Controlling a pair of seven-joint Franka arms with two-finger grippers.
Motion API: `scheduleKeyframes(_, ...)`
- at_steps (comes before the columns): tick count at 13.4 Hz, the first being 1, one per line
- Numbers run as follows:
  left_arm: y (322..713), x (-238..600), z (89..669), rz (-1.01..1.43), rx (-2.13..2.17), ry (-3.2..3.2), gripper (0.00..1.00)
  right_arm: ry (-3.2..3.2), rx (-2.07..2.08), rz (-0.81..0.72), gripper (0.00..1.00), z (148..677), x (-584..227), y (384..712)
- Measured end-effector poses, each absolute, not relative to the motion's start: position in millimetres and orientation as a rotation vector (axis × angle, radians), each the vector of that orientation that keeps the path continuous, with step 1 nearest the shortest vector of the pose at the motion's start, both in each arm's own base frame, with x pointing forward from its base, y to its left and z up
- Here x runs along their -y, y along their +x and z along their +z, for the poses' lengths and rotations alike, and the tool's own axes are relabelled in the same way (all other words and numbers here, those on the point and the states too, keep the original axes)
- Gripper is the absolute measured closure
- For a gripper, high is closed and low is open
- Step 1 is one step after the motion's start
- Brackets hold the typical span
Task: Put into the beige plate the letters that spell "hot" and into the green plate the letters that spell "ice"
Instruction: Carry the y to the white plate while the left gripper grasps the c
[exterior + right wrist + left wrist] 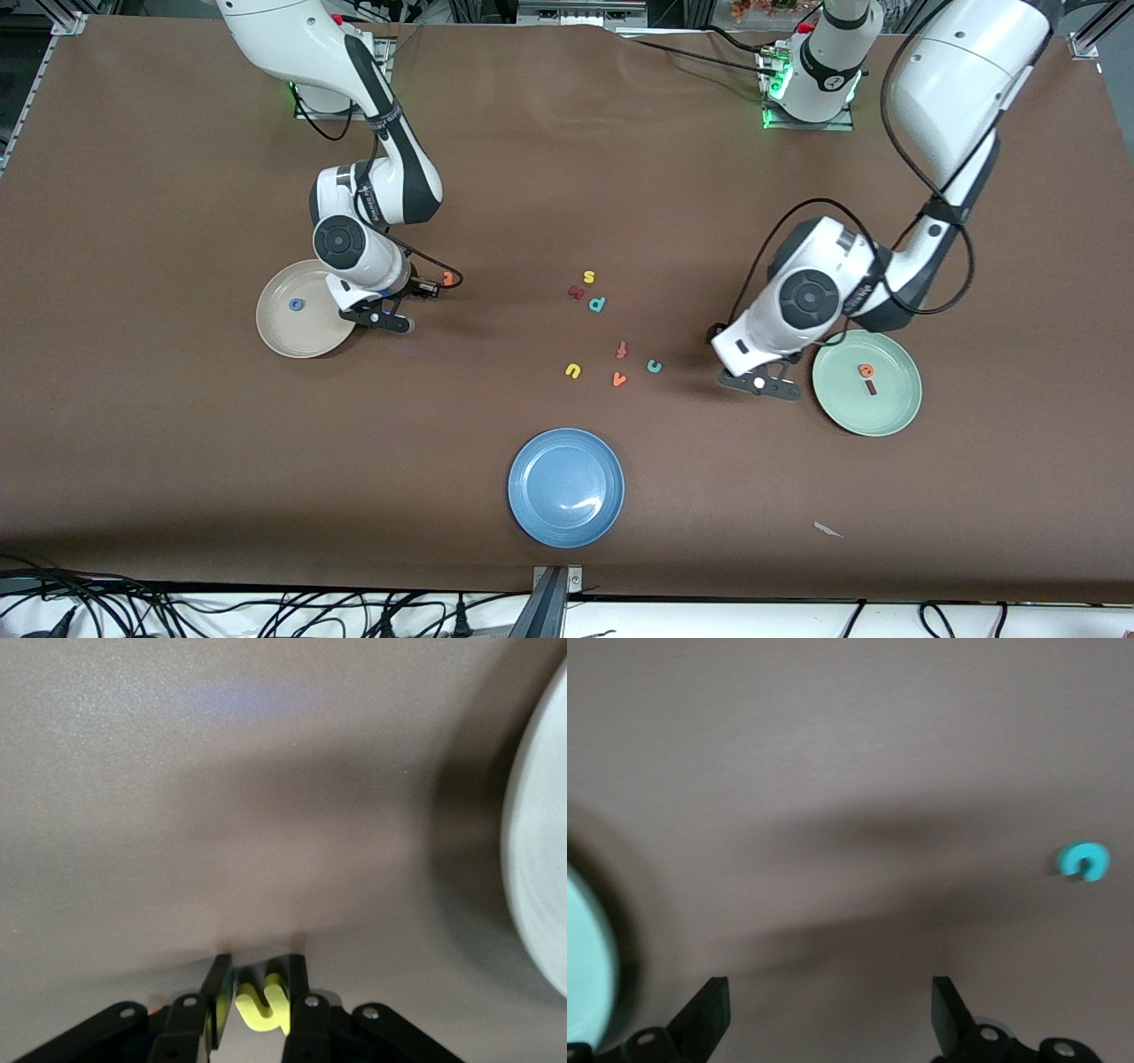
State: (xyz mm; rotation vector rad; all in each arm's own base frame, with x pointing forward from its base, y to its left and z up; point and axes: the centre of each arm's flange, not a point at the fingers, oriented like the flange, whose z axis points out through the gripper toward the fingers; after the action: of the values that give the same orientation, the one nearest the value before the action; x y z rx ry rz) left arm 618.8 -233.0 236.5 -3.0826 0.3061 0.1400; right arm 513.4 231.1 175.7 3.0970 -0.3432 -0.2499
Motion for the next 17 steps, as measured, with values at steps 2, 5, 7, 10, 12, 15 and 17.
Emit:
scheduleKeyframes(2,612,255,231,0.127,-0.259,-3.110,0.00,3.105,0.310,-0.254,0.67,176,-236,511)
scheduleKeyframes(5,608,274,227,0.103,-0.194,-3.148,0.00,3.124,0.183,-0.262,0.67,175,-245,507)
scheduleKeyframes(7,603,293,225,0.077,-0.144,-3.174,0.00,3.130,0.126,-0.263,0.66,175,-245,507)
scheduleKeyframes(10,599,317,219,0.073,-0.086,-3.192,0.00,3.135,0.070,-0.265,0.59,175,-246,506)
scheduleKeyframes(12,603,330,216,0.067,-0.041,-3.208,0.00,3.135,0.057,-0.268,0.53,174,-246,505)
scheduleKeyframes(15,613,340,210,0.059,0.005,-3.228,0.00,3.136,0.048,-0.272,0.50,173,-248,504)
scheduleKeyframes(17,620,339,204,0.060,0.024,-3.234,0.02,3.134,0.034,-0.274,0.50,173,-250,503)
